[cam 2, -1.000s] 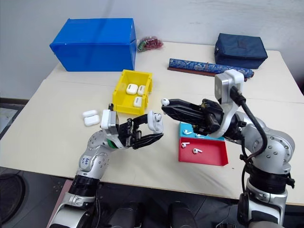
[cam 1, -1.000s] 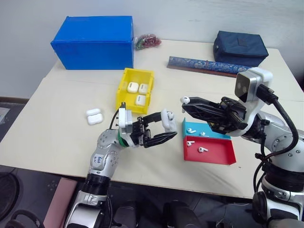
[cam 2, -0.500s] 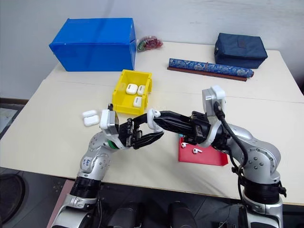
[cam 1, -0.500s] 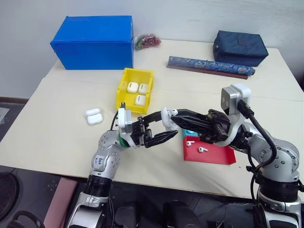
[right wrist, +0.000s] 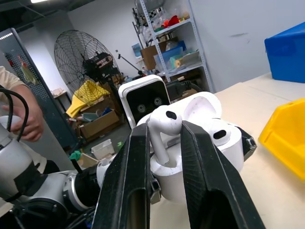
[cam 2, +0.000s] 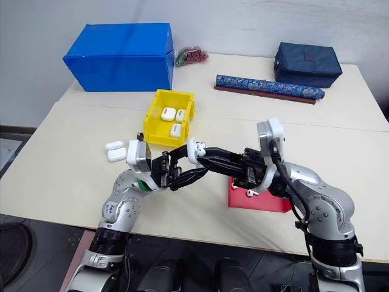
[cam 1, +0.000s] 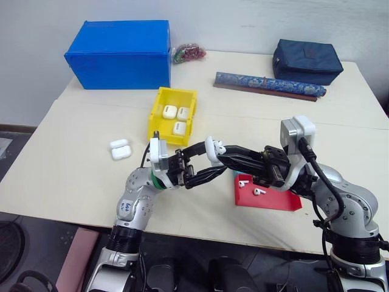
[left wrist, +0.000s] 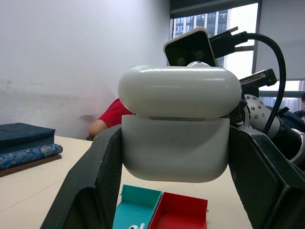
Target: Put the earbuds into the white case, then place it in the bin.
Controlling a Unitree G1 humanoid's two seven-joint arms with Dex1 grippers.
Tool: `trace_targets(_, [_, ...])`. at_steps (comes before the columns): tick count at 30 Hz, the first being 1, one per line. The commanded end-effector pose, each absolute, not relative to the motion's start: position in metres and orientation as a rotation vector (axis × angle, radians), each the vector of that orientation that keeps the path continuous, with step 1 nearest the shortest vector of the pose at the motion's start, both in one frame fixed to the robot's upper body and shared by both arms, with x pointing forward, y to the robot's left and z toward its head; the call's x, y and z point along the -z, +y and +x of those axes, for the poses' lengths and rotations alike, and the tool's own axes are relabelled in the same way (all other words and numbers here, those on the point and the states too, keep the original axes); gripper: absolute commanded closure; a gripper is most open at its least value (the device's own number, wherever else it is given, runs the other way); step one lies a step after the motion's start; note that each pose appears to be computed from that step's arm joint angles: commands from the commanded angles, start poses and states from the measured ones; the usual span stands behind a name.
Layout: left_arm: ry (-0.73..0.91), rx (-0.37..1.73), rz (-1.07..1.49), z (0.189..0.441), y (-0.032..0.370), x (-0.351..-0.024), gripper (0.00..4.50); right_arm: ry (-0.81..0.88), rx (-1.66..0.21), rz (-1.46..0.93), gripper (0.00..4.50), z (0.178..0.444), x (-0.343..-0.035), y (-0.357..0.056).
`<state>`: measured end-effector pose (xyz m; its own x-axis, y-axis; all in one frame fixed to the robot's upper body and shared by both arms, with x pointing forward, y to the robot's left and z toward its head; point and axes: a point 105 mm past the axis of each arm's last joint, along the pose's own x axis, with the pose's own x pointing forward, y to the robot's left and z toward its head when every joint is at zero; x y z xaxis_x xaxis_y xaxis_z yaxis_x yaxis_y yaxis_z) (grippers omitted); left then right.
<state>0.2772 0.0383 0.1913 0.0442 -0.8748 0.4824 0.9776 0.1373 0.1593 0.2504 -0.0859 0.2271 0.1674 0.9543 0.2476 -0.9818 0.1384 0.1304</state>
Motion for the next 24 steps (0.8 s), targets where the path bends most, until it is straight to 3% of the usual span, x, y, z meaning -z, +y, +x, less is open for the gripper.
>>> trace_targets(1, [-0.612,1.451,-0.240,0.269,0.037,-0.206,1.69,-0.103,-1.410,0.242,4.05,0.247,-0.221,-0.085])
trace_targets(6, [-0.619,1.456,-0.241,0.268,0.036,-0.209,1.69,-0.111,-1.349,0.198,4.05,0.256,-0.215,-0.086])
trace_targets(16, [-0.552,1.395,-0.267,0.269,0.060,-0.197,1.69,-0.096,-1.402,0.267,0.64,0.230,-0.222,-0.102])
trace_targets(22, [-0.468,1.347,-0.133,0.280,0.076,-0.180,1.69,-0.089,-1.285,0.196,0.64,0.234,-0.229,-0.134])
trace_targets(24, [-0.425,1.319,0.003,0.290,0.074,-0.174,1.69,-0.098,-1.236,0.104,1.00,0.239,-0.231,-0.144])
